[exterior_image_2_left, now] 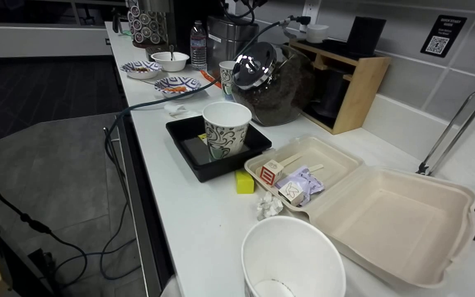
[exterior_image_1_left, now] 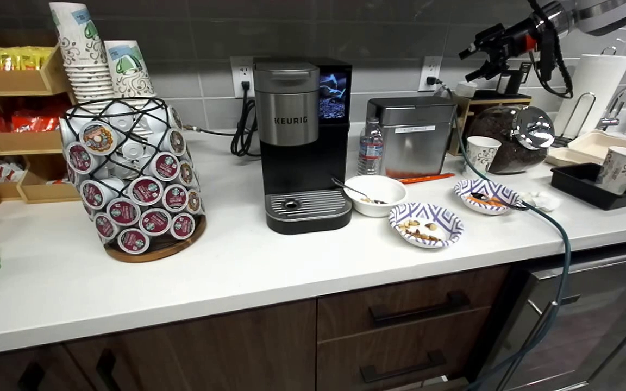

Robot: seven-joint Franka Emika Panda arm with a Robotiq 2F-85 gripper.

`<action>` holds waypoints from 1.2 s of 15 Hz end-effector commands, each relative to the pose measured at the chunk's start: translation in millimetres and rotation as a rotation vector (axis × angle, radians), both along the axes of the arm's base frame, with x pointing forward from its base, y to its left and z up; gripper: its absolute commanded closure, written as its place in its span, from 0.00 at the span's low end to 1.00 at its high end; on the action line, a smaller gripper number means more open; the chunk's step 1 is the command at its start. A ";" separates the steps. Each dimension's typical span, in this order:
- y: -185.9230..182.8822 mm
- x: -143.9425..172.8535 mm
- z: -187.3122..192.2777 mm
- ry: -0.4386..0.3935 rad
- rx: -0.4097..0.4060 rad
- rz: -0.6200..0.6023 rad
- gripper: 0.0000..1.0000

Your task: Put the coffee pod in the silver bin then close the bin.

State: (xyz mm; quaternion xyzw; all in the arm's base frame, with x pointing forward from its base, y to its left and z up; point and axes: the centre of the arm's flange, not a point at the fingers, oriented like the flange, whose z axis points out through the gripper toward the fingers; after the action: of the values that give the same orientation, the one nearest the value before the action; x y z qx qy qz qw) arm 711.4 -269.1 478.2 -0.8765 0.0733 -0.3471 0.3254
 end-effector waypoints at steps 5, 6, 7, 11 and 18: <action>25.1 -124.4 -11.3 -0.036 -0.107 0.309 0.00; 23.8 -139.2 -11.9 -0.049 -0.108 0.334 0.00; 20.9 -154.9 -13.1 -0.062 -0.112 0.361 0.00; 8.8 -220.1 -21.3 -0.113 -0.139 0.377 0.00; 21.3 -327.8 -42.2 -0.233 -0.100 0.263 0.00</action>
State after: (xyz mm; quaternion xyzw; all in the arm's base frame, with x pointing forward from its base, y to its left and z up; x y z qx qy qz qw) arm 448.0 -283.3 447.1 -0.8625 -0.1235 -0.3662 0.3268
